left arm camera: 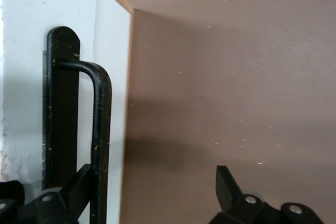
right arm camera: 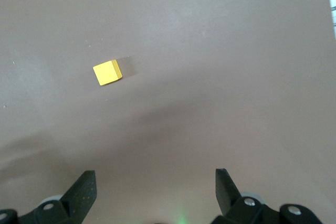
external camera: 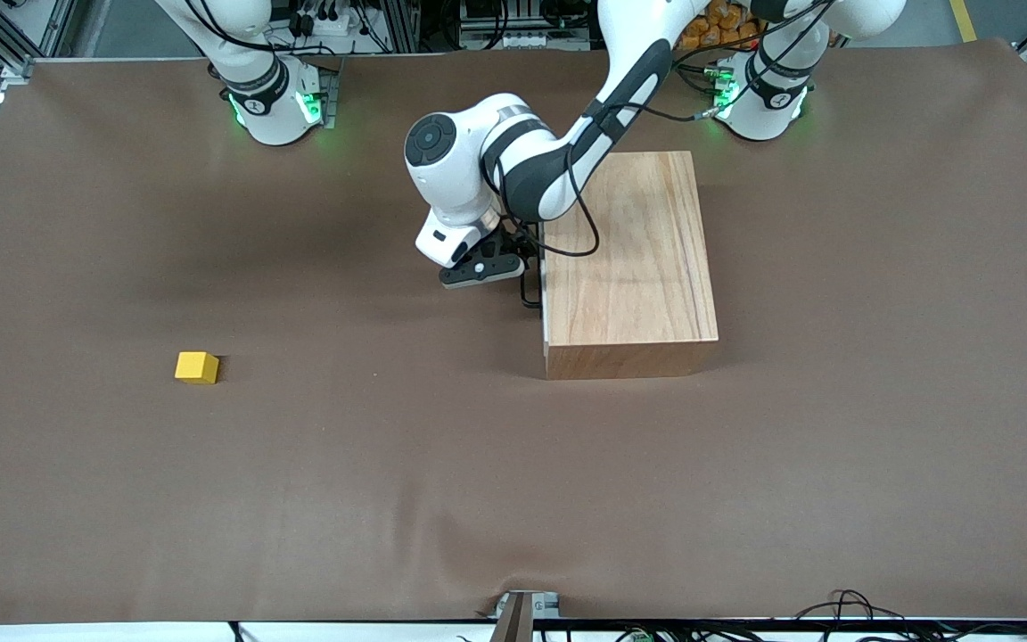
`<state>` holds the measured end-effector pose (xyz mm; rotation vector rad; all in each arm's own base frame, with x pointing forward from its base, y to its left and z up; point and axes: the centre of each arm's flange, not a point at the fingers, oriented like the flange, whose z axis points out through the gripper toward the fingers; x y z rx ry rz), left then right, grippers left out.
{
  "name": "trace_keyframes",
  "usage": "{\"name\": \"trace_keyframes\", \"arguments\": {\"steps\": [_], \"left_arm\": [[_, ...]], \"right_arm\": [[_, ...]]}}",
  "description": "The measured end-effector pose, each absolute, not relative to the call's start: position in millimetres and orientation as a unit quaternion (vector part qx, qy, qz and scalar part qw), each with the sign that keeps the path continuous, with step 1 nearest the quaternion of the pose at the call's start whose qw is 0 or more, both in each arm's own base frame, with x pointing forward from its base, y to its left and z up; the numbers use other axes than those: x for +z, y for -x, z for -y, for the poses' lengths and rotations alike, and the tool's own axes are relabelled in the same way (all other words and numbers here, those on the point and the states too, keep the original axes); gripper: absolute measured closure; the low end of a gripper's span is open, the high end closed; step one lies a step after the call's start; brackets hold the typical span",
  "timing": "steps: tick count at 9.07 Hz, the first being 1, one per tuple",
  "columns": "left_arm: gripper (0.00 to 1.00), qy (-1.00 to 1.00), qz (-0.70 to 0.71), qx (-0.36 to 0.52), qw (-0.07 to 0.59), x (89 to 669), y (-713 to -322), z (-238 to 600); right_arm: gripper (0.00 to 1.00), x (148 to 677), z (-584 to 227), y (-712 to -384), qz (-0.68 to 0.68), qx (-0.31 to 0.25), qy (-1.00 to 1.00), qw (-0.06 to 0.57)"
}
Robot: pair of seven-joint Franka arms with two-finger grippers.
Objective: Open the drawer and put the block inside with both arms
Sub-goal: 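Pull the drawer open with the left gripper while the right gripper reaches the cube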
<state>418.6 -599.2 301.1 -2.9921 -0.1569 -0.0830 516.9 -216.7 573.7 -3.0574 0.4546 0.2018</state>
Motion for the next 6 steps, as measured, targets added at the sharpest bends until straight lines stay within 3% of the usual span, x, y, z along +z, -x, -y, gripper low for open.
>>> {"name": "trace_keyframes", "arguments": {"steps": [6], "left_arm": [[0.0,0.998,0.035,-0.046,0.016,309.7,-399.6,626.9]], "right_arm": [[0.0,454.6,146.9,-599.9,-0.053,0.078,0.995,0.034]]}}
